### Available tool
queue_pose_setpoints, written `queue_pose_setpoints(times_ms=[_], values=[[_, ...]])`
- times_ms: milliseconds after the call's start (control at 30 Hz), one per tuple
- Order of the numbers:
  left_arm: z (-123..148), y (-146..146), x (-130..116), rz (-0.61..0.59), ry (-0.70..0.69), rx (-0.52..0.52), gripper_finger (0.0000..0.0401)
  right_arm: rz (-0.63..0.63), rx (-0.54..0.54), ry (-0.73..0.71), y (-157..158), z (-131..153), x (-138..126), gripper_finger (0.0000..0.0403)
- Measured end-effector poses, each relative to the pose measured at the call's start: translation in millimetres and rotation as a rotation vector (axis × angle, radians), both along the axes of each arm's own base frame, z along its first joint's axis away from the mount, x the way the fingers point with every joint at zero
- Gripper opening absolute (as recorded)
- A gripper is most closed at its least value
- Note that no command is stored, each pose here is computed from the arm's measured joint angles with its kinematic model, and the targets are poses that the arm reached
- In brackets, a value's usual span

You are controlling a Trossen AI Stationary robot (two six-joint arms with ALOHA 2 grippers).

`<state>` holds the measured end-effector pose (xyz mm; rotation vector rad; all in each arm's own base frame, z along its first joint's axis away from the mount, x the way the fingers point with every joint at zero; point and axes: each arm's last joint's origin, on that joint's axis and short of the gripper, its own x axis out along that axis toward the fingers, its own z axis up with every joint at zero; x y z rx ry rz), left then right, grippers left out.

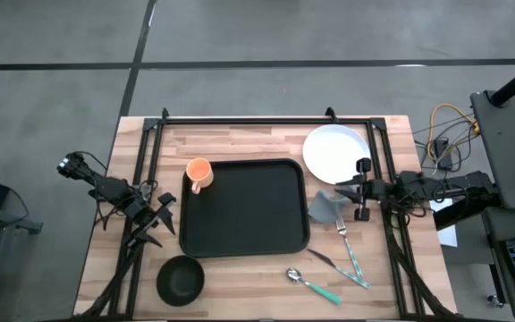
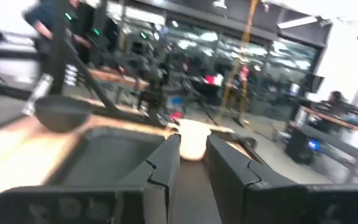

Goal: Set up tray
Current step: Put the white plate on the black tray

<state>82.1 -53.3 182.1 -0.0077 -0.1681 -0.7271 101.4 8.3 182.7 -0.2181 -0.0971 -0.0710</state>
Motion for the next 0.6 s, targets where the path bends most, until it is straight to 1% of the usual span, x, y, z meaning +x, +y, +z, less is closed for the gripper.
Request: queue_pose_setpoints(times_ms=[167,267,367,467,600], values=[[0.0,0.0,0.0,0.000,0.000,0.000,0.0202,-0.101,-0.006,0.076,-2.8,-7.2,0.2,0.0098],[0.0,0.0,0.0,0.000,0.000,0.000,0.0202,-0.158,0.016,0.110,-4.5,-10.8,0.0,0.0121],[0.0,0.0,0.0,0.000,0.000,0.000,0.0202,-0.188,0.035,0.124,-5.3,-12.5,-0.2,0.0144],[0.0,0.0,0.0,0.001,0.000,0.000,0.0202,-0.210,0.062,0.159,-6.1,-8.3,-1.7,0.0162],[0.0,0.0,0.0,0.001,0.001,0.000,0.0202,-0.271,0.138,0.273,-8.1,3.1,-5.9,0.0175]])
